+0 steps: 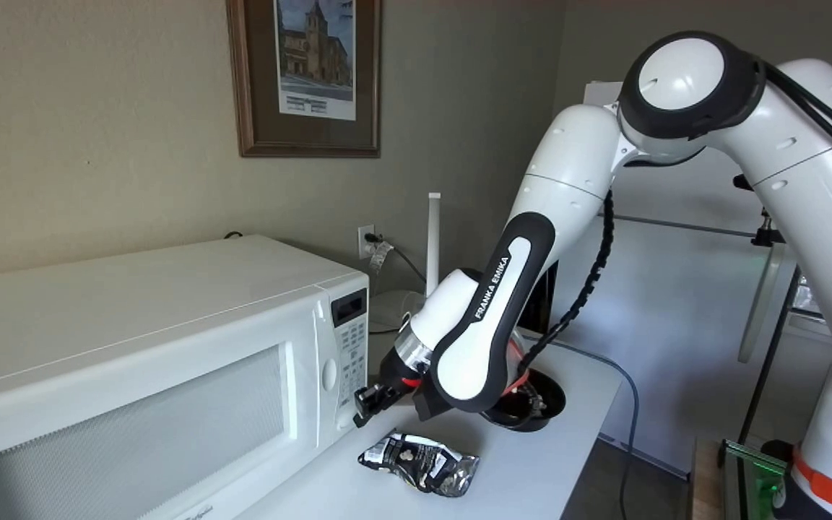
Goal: Open the microwave by pushing the right corner button, pick up the black and white packet and put it into the microwave, close the microwave door
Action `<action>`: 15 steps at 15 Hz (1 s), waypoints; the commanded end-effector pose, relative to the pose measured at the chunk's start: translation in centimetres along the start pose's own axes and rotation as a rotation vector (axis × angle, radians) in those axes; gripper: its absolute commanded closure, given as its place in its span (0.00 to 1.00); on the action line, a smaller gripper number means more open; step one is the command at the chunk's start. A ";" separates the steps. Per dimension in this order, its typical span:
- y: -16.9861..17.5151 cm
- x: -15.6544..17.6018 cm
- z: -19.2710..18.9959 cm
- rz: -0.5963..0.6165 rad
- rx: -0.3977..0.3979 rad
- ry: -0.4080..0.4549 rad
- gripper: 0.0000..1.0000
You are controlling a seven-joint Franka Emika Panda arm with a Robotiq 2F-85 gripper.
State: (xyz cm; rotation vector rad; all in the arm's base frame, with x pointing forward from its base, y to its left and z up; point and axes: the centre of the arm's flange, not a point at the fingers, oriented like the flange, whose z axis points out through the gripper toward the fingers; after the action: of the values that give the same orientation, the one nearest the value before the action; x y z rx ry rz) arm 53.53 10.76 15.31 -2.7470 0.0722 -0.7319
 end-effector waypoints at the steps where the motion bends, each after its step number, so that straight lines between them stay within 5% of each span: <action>1: 0.6 0.5 1.0 0.023 0.031 0.039 1.00; 15: 0.7 1.5 1.5 0.042 0.072 0.169 1.00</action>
State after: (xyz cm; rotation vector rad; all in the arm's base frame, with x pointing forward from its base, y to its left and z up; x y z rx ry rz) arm 53.62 10.46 14.35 -2.6857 0.1129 -0.8174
